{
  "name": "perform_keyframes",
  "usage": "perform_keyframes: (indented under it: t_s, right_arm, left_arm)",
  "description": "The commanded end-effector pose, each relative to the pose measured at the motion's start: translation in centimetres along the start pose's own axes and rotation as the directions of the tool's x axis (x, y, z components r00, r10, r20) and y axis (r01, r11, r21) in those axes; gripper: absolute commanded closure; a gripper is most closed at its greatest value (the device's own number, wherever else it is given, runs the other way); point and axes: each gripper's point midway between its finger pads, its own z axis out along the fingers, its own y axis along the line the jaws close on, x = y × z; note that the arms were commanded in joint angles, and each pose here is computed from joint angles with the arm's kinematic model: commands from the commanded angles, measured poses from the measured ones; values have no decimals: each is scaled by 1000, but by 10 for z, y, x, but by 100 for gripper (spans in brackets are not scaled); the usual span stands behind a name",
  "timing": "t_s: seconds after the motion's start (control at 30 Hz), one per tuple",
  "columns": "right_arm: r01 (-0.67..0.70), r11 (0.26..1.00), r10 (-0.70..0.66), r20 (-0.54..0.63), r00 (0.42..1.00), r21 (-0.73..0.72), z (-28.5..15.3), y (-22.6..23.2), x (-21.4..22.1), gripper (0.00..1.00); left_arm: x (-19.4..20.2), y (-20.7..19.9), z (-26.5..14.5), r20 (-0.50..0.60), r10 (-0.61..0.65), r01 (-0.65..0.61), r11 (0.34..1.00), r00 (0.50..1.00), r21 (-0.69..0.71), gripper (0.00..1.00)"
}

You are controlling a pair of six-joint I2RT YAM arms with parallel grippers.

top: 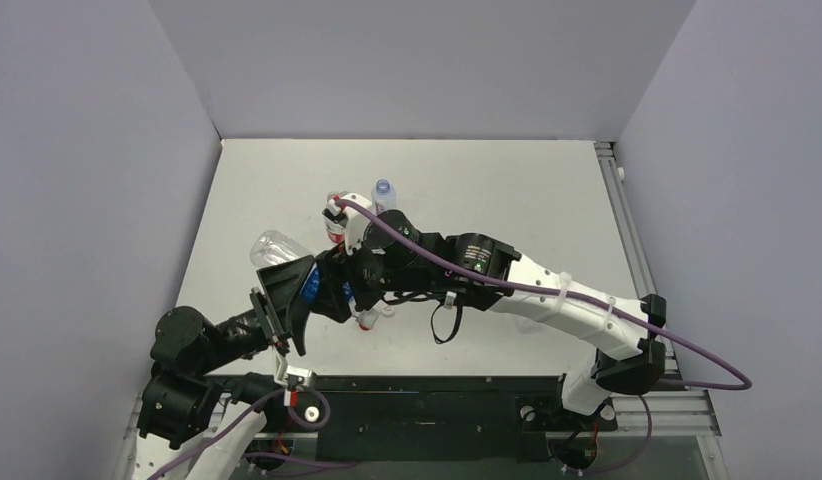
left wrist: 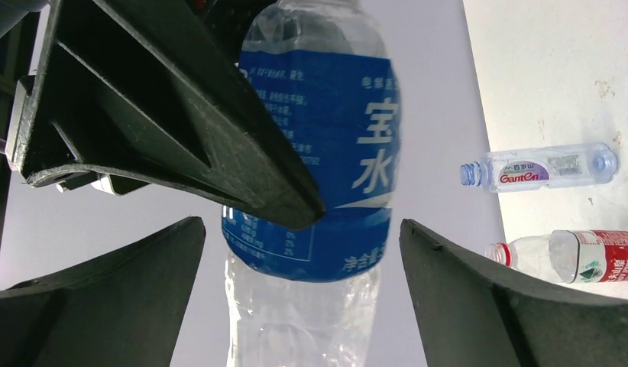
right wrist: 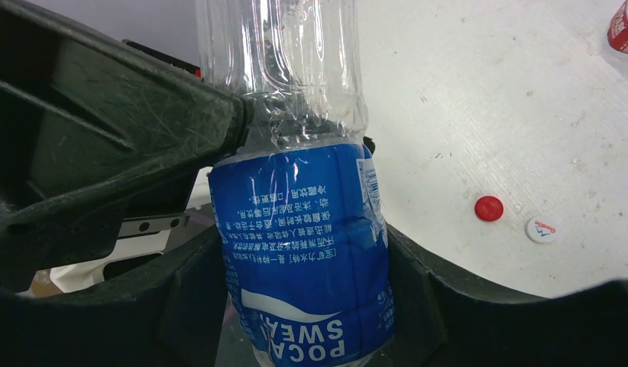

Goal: Unscrew the bottle caps

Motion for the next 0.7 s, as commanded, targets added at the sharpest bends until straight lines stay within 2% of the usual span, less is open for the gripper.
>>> perform_keyframes:
  t_s: [0.0, 0.07, 0.17, 0.3, 0.37, 0.57, 0.67]
  right_arm:
    - [5, 1000, -5, -4, 1000, -21, -1, 9, -3, 52]
    - [10, 1000, -10, -15, 1000, -16, 2, 7, 0, 52]
    - [14, 1000, -14, -22, 1000, -11, 5, 6, 1, 50]
    - [31, 999, -31, -7, 999, -8, 1, 8, -8, 39]
    - [42, 999, -41, 15, 999, -6, -4, 9, -16, 34]
    - [49, 999, -51, 109, 993, 21, -30, 3, -47, 22]
    - [37, 998, -47, 183, 982, 56, -47, -5, -67, 18]
  left_arm:
    - [7, -1, -1, -33, 13, -12, 1000, 999, 13, 3]
    - [8, 0, -1, -41, 3, -3, 1000, 999, 11, 1]
    - [8, 2, -2, -45, -9, 10, 1000, 999, 13, 16]
    - [9, 2, -3, -49, -45, 46, 998, 998, 30, 40]
    - [11, 5, -4, -63, -71, 72, 997, 996, 16, 48]
    - [15, 11, -7, -89, -183, 181, 983, 979, -37, 56]
    - [17, 21, -9, -88, -326, 316, 942, 941, -113, 58]
